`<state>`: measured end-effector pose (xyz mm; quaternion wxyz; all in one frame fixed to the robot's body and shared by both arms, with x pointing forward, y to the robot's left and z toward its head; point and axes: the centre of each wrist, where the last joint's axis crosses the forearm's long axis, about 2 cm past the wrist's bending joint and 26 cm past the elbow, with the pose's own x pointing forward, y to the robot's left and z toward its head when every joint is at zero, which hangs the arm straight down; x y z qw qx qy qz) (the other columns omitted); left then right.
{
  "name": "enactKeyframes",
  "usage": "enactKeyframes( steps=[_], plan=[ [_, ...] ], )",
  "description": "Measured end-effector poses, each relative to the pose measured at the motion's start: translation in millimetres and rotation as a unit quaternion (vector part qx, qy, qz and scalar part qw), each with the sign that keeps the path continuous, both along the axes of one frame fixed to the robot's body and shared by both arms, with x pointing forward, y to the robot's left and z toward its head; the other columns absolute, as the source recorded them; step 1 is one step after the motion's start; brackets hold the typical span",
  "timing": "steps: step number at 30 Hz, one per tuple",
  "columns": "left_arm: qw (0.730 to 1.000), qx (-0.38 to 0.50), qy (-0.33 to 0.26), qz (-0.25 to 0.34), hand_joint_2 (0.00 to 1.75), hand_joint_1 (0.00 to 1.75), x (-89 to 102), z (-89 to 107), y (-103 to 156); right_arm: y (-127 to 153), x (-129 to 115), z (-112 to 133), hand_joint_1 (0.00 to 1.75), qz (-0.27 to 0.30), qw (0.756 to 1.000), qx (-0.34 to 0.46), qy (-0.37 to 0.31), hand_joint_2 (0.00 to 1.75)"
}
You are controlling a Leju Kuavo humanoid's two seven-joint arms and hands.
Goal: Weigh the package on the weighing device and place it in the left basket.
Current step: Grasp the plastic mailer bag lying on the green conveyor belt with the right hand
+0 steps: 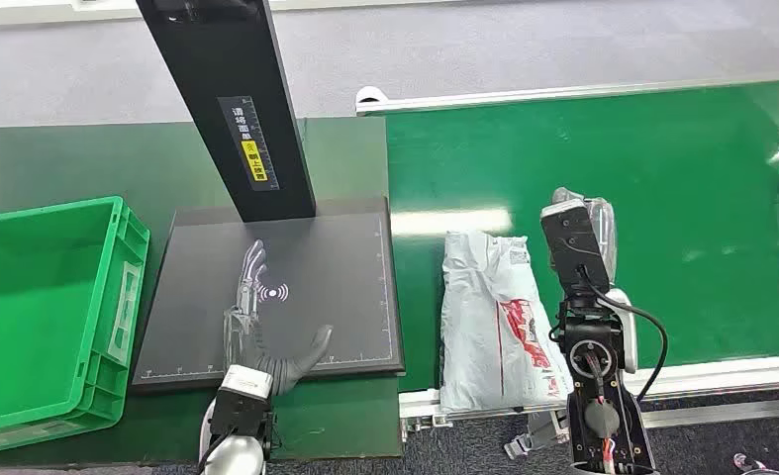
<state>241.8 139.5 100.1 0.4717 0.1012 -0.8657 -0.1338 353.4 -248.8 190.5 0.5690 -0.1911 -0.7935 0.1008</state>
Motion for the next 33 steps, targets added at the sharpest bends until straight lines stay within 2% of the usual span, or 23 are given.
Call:
enactKeyframes(
  steps=[1,4,5,8,10,17,20,23,31,33],
  plan=[
    [1.0,0.0,-0.001,0.0,1.75,0.0,0.3,0.3,0.0,1.0,0.4,0.7,1.61,0.003,1.0,-0.001,0.0,0.0],
    [1.0,-0.001,-0.004,-0.001,1.75,0.0,2.6,2.0,-0.2,7.1,3.3,4.6,0.33,0.016,1.0,-0.008,0.009,0.0],
    [1.0,-0.002,-0.005,-0.002,1.75,0.0,3.6,2.8,-0.3,10.1,4.7,5.6,0.0,0.017,1.0,-0.015,0.019,0.0],
    [1.0,-0.003,-0.004,-0.004,1.75,0.0,6.0,4.6,-0.4,19.2,8.1,0.2,0.0,0.011,0.996,-0.052,0.077,0.0],
    [1.0,-0.003,0.0,-0.008,1.75,0.0,8.2,5.6,-0.7,22.8,9.2,-14.5,0.0,0.002,0.988,-0.081,0.131,0.0],
    [1.0,-0.003,0.012,-0.022,1.75,0.0,14.9,5.7,-1.9,19.4,-9.5,-101.4,0.0,-0.003,0.945,-0.148,0.292,0.0],
    [1.0,-0.003,0.018,-0.023,1.75,0.0,14.8,3.2,-2.1,15.8,-22.3,-128.3,0.0,0.001,0.928,-0.154,0.339,0.0],
    [0.999,-0.002,0.022,-0.023,1.75,0.0,14.4,1.0,-2.1,14.2,-30.8,-143.2,0.0,0.005,0.917,-0.157,0.368,0.0],
    [0.999,-0.006,0.031,-0.019,1.75,0.0,13.6,-3.7,-2.1,19.5,-40.0,-162.5,0.0,0.034,0.888,-0.175,0.424,0.0],
    [0.999,-0.006,0.033,-0.018,1.75,0.0,14.3,-4.4,-2.2,22.9,-39.5,-164.4,0.8,0.039,0.882,-0.178,0.434,0.0]
  ],
)
